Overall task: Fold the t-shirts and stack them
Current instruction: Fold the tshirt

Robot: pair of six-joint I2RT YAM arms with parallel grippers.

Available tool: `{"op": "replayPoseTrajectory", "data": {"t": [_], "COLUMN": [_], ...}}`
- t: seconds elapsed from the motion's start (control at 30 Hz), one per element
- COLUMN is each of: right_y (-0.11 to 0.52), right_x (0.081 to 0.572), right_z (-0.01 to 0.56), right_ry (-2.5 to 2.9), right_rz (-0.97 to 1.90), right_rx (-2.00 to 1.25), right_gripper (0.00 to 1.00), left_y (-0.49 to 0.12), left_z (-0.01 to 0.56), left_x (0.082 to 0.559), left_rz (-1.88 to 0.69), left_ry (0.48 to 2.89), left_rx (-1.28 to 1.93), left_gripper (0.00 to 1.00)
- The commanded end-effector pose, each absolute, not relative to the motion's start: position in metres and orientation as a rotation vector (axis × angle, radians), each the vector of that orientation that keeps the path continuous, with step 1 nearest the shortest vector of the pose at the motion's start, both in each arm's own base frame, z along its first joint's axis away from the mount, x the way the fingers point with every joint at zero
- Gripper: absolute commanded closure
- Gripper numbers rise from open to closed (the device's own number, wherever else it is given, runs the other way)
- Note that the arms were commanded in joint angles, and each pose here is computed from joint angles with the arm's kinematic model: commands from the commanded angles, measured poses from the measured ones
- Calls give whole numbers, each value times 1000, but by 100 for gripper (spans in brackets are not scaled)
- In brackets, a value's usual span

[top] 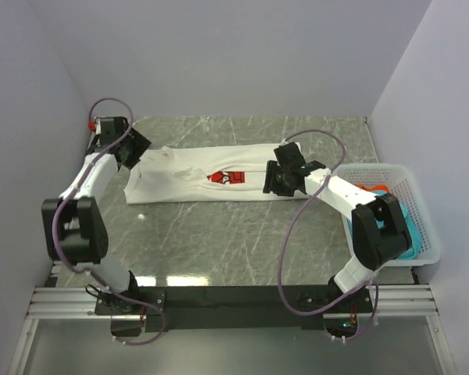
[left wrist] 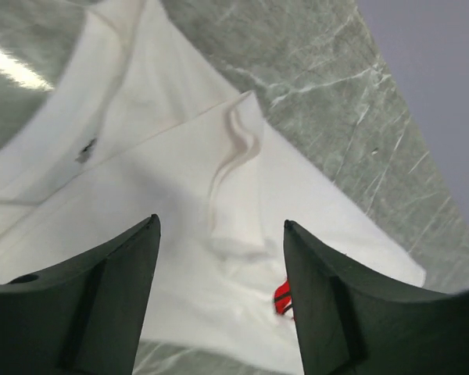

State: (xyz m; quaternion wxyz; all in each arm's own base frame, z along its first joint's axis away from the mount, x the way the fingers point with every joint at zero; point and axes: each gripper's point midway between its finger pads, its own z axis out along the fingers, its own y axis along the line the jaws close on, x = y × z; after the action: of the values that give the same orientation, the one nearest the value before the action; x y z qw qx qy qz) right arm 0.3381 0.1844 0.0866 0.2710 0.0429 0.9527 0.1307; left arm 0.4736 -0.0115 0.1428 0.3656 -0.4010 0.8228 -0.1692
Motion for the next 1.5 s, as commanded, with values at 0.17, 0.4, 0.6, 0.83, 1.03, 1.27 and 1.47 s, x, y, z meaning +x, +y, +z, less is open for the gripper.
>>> {"op": "replayPoseTrajectory", "data": {"t": [0.17, 0.4, 0.6, 0.83, 1.03, 1.27, 1.47], "right_y": [180, 183, 188, 172, 144, 170, 195], "right_x": [368, 388, 399, 427, 473, 473, 430], "right_z": [79, 59, 42, 36, 44, 88, 93], "right_ry": [2567, 2602, 2636, 2627, 2524, 2412, 2424], "right_rz": [379, 378, 401, 372, 400, 587, 739], "right_rx": [200, 217, 255, 344, 537, 470, 437], "right_gripper": [53, 64, 67, 70, 69, 66, 65], "left_y": [3, 18, 37, 37, 39, 43, 54], "left_z": [109, 58, 34, 13, 5, 9, 7], "left_x": [392, 381, 365, 350, 341, 336, 327], "left_rz": [-247, -141, -70, -41, -3, 21, 46], "left_ry": [2228, 2315, 2360, 2415, 2450, 2448, 2447], "left_rx": [-945, -1007, -1086, -1108, -1115, -1116, -1166], "left_gripper": [62, 82, 84, 85, 86, 85, 86]}}
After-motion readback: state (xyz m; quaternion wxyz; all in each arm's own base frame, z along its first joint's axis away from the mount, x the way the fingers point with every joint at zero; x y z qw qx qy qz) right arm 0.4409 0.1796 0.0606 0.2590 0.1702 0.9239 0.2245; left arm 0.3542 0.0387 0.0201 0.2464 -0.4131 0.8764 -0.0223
